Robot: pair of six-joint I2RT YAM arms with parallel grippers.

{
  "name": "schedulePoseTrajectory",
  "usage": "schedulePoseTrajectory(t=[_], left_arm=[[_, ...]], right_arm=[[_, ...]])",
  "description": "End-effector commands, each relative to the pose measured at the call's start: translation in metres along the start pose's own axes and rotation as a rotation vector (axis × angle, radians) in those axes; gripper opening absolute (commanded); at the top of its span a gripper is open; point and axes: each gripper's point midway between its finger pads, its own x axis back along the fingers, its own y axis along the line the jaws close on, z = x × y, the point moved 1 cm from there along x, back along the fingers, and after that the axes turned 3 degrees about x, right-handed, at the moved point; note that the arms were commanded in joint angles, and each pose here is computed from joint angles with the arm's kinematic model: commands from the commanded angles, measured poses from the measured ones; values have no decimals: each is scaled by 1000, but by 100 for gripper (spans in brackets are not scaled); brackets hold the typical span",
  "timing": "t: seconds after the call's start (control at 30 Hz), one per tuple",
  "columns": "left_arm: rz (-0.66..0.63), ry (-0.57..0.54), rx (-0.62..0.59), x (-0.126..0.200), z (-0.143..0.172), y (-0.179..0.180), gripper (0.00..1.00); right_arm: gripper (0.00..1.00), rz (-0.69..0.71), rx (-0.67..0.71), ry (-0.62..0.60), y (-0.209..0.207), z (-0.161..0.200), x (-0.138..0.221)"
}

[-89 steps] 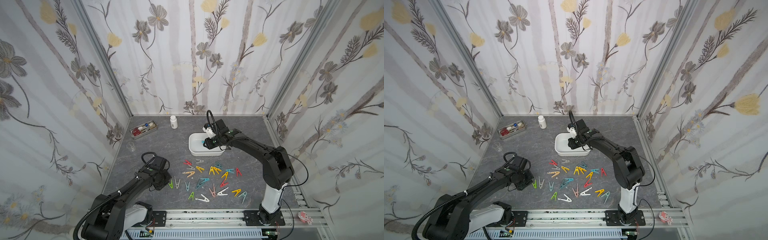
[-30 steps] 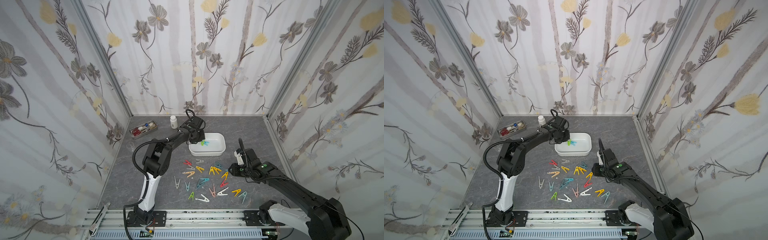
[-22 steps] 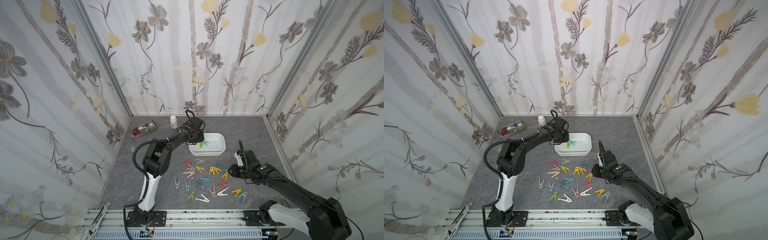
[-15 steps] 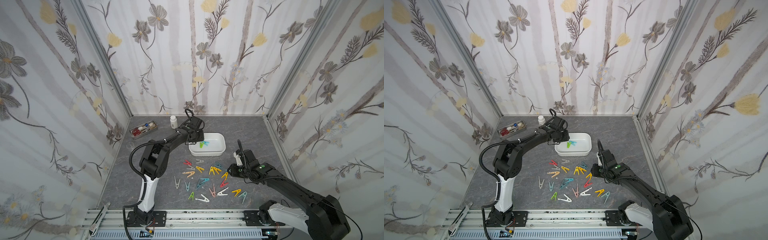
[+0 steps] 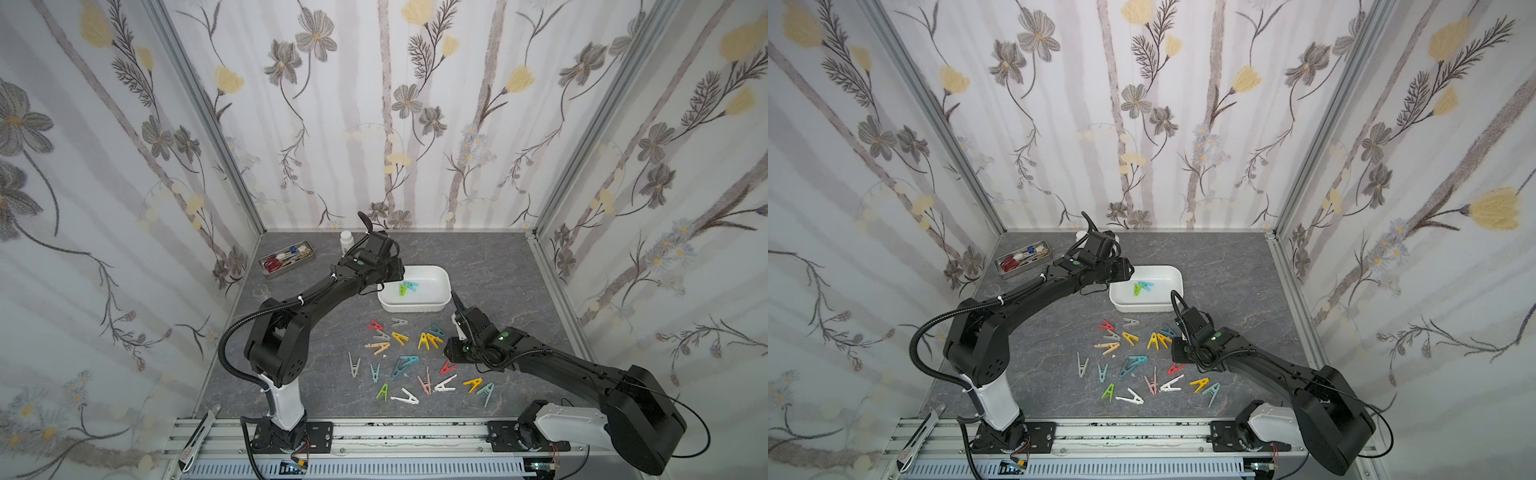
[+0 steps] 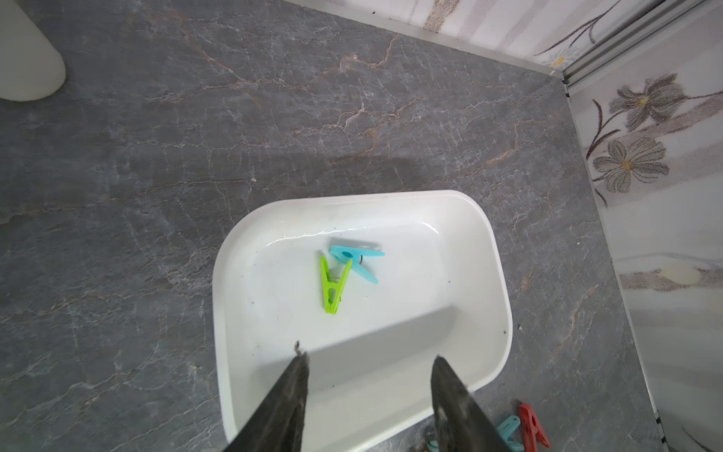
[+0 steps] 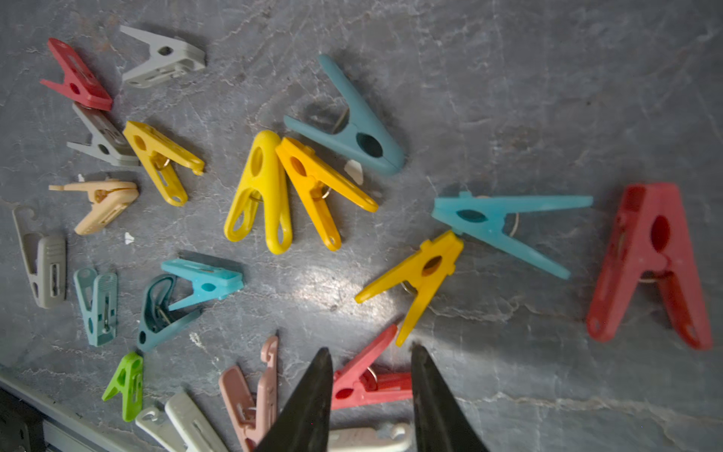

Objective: Put the clothespins into the storage box
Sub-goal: Pick up the clothespin from the center of the board.

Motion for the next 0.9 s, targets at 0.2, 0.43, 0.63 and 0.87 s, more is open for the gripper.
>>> schedulePoseTrajectory(t=[0.2, 0.43, 0.63, 0.87], left_arm=[[39, -69, -4, 19, -11, -5, 51], [42, -70, 4, 21, -12, -1, 52], [43, -68, 17, 23, -11, 4, 52], [45, -68, 27, 24, -12, 5, 52]], right_arm=[[41, 67, -56, -5, -11, 0, -6], [35, 95, -36, 17, -10, -6, -17], [32, 126, -31, 45, -20, 3, -23], [28, 131, -22, 34, -25, -5, -28]])
